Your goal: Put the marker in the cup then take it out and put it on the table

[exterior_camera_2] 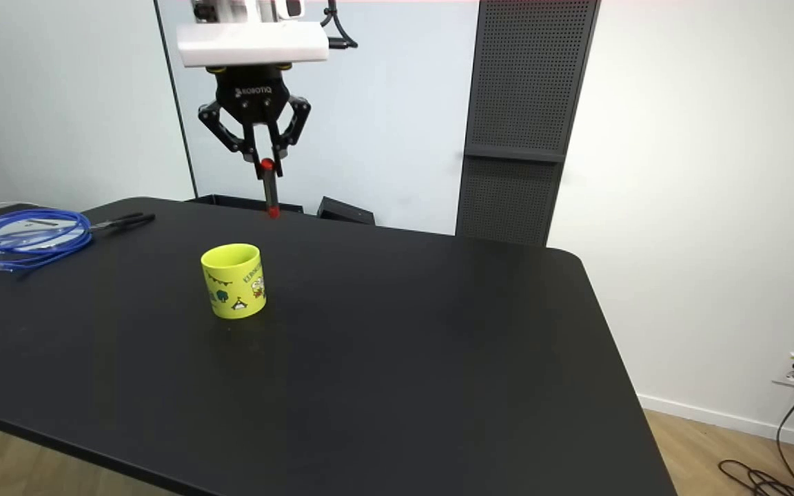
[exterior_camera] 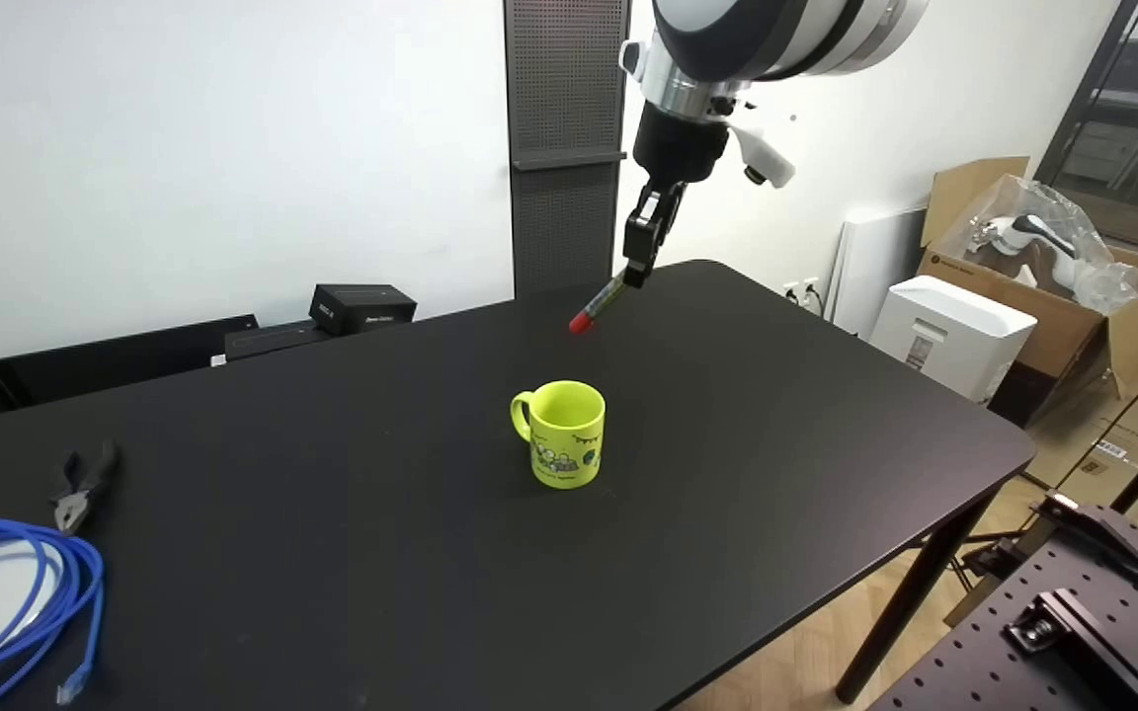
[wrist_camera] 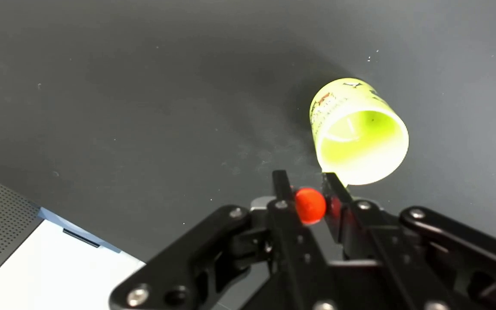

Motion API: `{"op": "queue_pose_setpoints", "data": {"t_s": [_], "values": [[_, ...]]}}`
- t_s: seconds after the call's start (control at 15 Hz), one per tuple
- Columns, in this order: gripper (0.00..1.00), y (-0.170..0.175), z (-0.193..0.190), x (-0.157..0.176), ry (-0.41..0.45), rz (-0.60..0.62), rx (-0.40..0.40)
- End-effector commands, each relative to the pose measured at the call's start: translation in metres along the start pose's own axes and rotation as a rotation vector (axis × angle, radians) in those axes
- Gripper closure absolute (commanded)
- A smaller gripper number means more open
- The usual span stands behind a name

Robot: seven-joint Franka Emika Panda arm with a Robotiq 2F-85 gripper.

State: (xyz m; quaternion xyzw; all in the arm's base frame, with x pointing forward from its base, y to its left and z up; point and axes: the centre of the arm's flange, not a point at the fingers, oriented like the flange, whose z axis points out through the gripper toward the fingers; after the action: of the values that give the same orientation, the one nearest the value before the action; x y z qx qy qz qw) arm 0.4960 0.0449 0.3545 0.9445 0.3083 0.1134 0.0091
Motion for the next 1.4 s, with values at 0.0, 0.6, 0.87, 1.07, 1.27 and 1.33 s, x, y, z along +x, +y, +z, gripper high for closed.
{"op": "queue_pose_setpoints", "data": {"t_s": [0.0, 0.6, 0.87, 1.07, 1.27, 1.33], "values": [[0.94, 0.012, 0.020, -0.002, 0.024, 0.013, 0.044], [0.94, 0.036, 0.068, -0.005, -0.007, 0.074, 0.112], [0.94, 0.052, 0.086, -0.005, -0.012, 0.110, 0.151], [0.94, 0.061, 0.099, -0.003, -0.015, 0.115, 0.181], [0.77, 0.062, 0.110, 0.001, -0.025, 0.110, 0.202], [0.57, 0.062, 0.112, 0.003, -0.028, 0.108, 0.207]]}}
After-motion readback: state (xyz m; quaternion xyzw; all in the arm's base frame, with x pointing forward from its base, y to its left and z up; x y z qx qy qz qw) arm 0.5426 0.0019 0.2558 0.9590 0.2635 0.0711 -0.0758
